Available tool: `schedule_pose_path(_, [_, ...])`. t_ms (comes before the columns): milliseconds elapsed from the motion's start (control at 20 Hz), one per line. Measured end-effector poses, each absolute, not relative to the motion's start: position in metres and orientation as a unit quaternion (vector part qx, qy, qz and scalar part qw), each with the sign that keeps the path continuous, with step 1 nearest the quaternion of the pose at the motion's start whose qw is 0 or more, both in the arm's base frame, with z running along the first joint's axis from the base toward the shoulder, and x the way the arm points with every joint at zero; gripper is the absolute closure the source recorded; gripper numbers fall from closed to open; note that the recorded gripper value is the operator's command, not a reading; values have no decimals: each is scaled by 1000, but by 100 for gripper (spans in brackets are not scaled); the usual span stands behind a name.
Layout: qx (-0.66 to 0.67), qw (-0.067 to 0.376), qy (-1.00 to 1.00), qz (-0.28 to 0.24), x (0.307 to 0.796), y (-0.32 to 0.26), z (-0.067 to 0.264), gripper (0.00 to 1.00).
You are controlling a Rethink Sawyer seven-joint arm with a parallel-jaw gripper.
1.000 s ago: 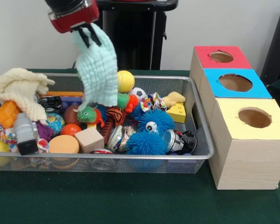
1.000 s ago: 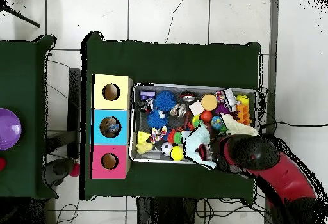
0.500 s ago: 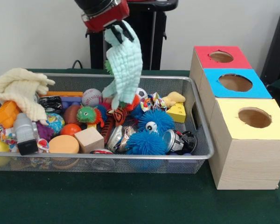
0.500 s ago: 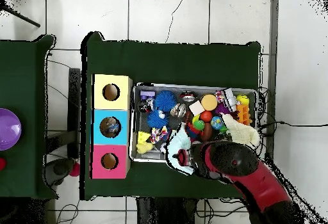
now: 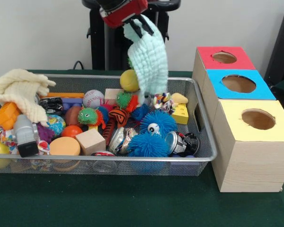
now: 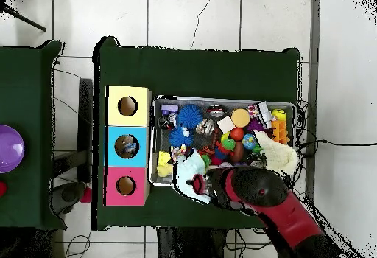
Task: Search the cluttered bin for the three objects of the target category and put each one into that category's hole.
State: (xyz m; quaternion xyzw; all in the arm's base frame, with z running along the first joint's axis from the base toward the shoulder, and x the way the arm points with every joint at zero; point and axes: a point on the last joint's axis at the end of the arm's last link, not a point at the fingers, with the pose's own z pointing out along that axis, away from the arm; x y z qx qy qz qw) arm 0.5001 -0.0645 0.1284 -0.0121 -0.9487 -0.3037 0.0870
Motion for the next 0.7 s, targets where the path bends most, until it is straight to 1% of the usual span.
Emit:
schedule_pose_path(150, [-21,77,-945,-316,503,-60,131,100])
schedule_pose_path(350, [-32,51,-945,-320,507,-57,131,100])
schedule_pose_path(450, [-36,18,-949,-313,513,-57,126,100])
schedule_pose_path(700, [-45,-28,-953,-299,521,-58,113,100])
